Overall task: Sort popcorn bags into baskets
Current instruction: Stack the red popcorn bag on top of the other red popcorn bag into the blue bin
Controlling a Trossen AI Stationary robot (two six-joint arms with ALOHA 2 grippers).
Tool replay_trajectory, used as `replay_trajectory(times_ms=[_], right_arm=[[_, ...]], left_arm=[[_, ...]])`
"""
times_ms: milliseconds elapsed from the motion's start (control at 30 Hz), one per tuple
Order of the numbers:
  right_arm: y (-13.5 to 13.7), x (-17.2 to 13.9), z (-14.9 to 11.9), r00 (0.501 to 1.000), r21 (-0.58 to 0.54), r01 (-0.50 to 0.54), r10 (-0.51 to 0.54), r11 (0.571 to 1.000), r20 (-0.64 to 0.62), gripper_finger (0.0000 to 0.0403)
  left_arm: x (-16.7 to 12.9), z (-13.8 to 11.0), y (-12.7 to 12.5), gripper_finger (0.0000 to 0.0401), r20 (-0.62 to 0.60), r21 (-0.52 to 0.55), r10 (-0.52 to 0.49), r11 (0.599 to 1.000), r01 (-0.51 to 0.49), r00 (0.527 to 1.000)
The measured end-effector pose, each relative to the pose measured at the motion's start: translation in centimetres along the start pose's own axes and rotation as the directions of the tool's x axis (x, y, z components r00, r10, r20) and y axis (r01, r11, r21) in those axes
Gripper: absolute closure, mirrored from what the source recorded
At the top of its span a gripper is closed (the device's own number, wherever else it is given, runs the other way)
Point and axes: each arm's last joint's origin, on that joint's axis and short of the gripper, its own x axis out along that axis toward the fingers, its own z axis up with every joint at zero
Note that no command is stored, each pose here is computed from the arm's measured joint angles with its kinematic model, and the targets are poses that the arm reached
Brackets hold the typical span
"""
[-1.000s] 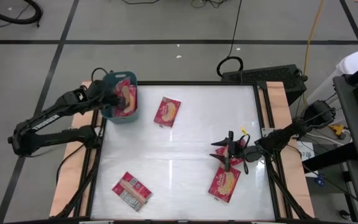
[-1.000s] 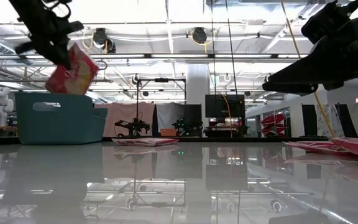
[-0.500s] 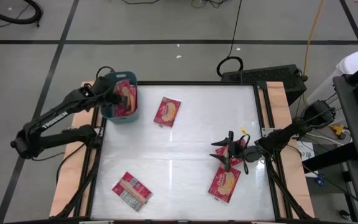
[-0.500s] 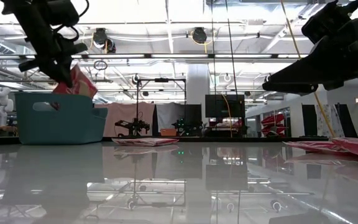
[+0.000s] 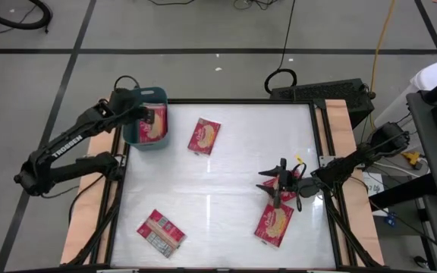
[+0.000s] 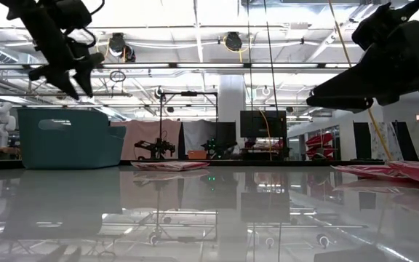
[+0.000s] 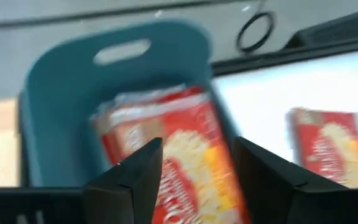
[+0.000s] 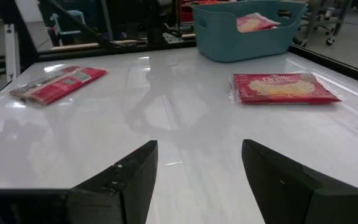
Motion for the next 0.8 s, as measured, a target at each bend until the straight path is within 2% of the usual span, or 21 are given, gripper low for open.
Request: replay_trajectory(times_ms=[133,233,333,467,600,733,800], right_arm=[[-0.1,0.0,0.0,1.000,0.040,0.027,-0.028,0.999,0.008,0.0175],[0.0,0.3,0.3,0.998,0.066,0.058,-0.059,0.996,0.006,0.0175],[0.6,1.2,1.3,0.996,0.042,0.086,-0.085,0.995,-0.035,0.0175],[1.4,2.6,2.5,0.972,-0.006,0.135,-0.134,0.991,-0.194,0.0175],[1.7,3.1,4.0,0.910,0.019,0.160,-0.140,0.987,-0.389,0.0175],[2.2,2.8,5.3,0.829,0.069,0.173,-0.108,0.982,-0.550,0.0175],[2.3,2.4,5.6,0.766,0.116,0.193,-0.076,0.974,-0.639,0.0175]], left_arm=[[-0.5,0.0,-1.8,0.0200,0.033,0.077,-0.149,0.986,0.146,0.988],[-1.3,-0.4,-3.8,0.0214,0.056,0.150,-0.268,0.955,0.257,0.962],[-2.4,-1.1,-6.1,0.0233,0.068,0.254,-0.407,0.890,0.378,0.911],[-4.4,-2.2,-9.1,0.0257,0.120,0.383,-0.546,0.796,0.469,0.829],[-5.9,-3.9,-11.6,0.0271,0.118,0.504,-0.633,0.702,0.503,0.765],[-6.3,-5.6,-13.9,0.0274,0.105,0.562,-0.665,0.653,0.508,0.739],[-6.1,-6.5,-15.2,0.0274,0.090,0.581,-0.678,0.630,0.514,0.729]])
